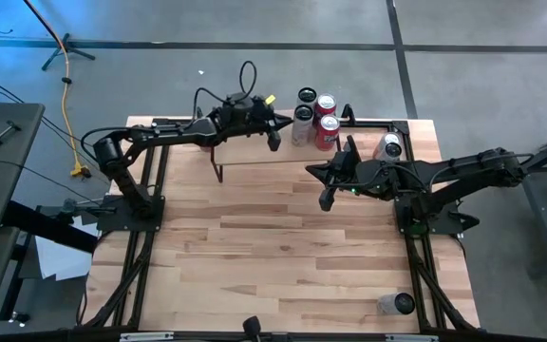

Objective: Place canned beverage on shelf
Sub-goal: Put the black orange soda can on the shelf

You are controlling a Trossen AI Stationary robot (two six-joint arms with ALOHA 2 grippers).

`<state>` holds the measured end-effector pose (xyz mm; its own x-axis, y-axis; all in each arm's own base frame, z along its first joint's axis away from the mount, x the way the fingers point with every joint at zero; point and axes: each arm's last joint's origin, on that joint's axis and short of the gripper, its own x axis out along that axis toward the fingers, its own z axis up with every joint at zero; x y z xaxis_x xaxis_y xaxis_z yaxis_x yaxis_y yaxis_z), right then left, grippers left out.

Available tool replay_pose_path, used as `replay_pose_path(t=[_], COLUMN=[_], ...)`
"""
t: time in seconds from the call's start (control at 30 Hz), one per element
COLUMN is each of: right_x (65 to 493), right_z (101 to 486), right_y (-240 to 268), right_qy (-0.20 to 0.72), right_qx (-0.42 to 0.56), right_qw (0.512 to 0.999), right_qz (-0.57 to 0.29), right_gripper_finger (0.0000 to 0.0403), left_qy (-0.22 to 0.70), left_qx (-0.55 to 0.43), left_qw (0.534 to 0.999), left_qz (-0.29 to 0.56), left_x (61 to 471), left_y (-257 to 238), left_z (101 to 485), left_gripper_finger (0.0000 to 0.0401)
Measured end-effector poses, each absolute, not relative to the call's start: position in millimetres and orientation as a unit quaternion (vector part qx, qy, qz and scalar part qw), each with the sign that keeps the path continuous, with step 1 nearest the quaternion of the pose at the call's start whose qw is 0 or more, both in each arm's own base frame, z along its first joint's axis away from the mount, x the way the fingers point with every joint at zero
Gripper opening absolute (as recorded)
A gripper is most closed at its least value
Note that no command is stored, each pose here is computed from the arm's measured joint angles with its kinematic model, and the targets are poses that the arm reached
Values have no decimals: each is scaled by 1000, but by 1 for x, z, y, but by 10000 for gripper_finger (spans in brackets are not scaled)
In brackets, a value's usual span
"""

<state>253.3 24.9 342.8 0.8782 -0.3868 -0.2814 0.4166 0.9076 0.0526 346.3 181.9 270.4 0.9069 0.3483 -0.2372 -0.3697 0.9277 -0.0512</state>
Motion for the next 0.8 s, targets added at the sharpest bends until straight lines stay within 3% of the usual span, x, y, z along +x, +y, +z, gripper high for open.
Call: replay_pose_path(t=[0.43, 0.8], right_x=[253, 253], right_z=[343, 343], right_y=[25, 25], right_qy=[133, 135], right_qx=[56, 52], right_qw=[967, 968], right_qz=[-208, -207], right_gripper_finger=[0, 0], left_qy=[181, 171], left_qx=[-75, -86], left_qw=[967, 968], left_qz=[161, 163], left_x=[350, 361], left_y=[174, 173], left_z=[250, 238], left_gripper_finger=[0, 0])
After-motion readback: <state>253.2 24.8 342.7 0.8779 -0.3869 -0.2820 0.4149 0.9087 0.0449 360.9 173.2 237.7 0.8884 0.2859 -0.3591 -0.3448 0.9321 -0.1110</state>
